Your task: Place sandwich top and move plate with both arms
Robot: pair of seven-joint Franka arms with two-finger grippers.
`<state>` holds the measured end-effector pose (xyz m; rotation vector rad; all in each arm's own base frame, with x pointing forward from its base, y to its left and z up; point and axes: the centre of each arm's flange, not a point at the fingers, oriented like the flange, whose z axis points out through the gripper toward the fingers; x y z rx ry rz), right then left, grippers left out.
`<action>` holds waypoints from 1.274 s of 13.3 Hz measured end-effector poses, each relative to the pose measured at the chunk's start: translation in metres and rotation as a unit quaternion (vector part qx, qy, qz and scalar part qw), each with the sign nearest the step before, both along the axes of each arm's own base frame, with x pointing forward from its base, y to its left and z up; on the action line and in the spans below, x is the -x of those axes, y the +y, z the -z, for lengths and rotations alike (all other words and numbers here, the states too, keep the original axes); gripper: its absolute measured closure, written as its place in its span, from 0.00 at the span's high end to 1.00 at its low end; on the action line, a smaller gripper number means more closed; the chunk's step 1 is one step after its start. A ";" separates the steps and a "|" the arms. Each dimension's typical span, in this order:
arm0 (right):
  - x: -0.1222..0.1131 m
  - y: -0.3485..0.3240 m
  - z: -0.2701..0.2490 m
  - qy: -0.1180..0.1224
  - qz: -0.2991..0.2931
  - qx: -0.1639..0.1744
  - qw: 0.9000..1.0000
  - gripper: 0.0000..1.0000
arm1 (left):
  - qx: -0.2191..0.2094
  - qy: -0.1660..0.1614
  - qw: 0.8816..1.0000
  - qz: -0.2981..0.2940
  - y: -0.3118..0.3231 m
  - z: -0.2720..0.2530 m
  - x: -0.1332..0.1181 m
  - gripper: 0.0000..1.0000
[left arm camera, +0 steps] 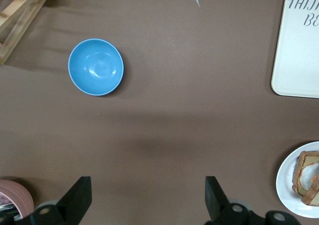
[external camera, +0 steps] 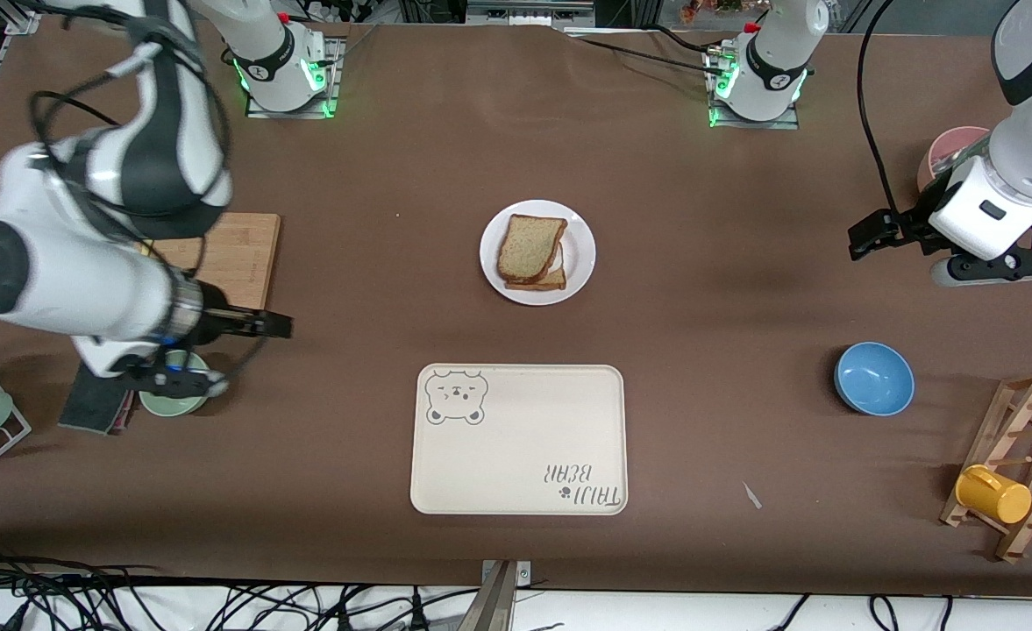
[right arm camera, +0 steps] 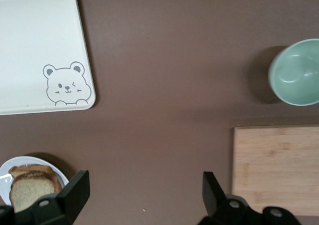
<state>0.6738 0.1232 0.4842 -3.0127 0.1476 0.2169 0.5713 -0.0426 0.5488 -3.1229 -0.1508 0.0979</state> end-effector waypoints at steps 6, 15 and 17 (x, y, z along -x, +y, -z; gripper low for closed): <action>0.060 -0.066 -0.067 -0.022 -0.020 0.029 0.999 1.00 | 0.025 0.000 1.000 -0.003 -0.006 0.026 -0.005 1.00; 0.120 -0.126 -0.112 -0.041 -0.001 0.055 0.998 1.00 | 0.090 0.032 0.995 -0.027 -0.019 0.079 0.006 1.00; 0.119 -0.125 -0.110 -0.039 -0.001 0.055 0.998 1.00 | 0.118 0.044 0.991 -0.035 -0.023 0.092 0.010 1.00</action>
